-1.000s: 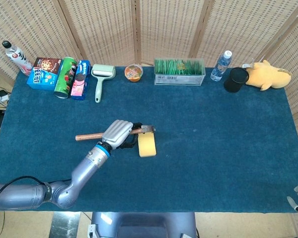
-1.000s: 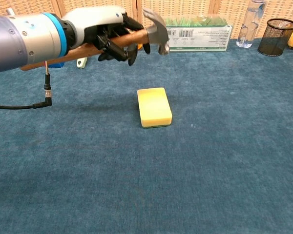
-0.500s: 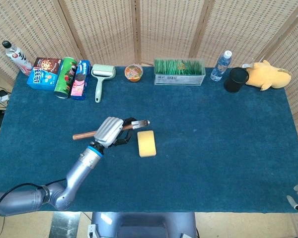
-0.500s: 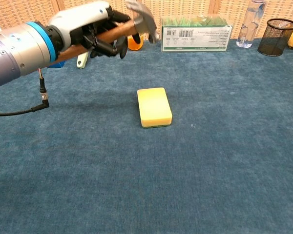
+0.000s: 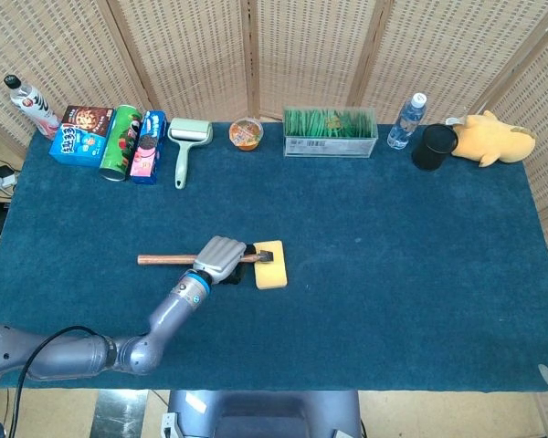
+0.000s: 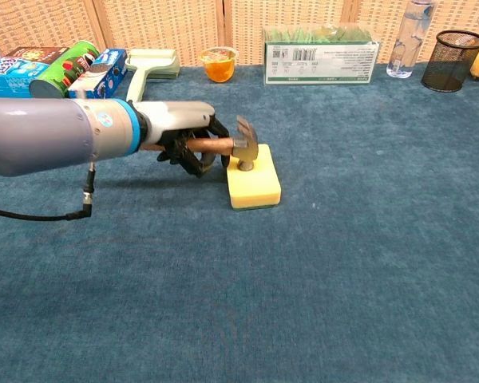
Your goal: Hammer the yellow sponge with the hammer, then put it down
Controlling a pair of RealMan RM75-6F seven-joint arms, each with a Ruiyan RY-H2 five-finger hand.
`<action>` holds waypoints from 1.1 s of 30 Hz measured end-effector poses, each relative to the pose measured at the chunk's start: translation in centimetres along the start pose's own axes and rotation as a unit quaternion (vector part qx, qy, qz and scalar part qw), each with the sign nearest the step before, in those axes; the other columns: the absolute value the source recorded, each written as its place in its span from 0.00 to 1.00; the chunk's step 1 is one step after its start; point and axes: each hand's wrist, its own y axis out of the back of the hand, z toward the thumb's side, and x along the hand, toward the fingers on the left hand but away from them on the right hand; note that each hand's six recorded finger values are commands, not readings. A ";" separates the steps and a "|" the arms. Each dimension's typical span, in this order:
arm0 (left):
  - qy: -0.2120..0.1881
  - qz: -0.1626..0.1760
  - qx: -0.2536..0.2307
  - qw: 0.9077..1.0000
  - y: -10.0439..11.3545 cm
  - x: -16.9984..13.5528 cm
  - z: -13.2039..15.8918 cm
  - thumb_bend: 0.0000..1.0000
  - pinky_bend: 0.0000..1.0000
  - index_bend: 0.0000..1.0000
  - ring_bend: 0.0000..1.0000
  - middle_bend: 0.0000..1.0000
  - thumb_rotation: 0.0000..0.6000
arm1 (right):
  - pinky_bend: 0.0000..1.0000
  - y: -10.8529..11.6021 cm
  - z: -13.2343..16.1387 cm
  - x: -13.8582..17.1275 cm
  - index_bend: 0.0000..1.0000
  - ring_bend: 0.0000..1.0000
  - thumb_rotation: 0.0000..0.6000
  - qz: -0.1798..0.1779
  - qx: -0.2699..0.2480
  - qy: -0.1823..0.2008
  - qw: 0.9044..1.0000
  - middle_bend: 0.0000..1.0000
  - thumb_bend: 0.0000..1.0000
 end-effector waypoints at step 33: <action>0.011 0.082 -0.113 0.990 3.0 -8.6 -9.2 0.67 0.71 0.56 0.75 0.72 1.00 | 0.35 -1.2 3.1 -0.7 0.53 0.52 1.00 0.018 0.013 0.035 0.999 0.61 0.22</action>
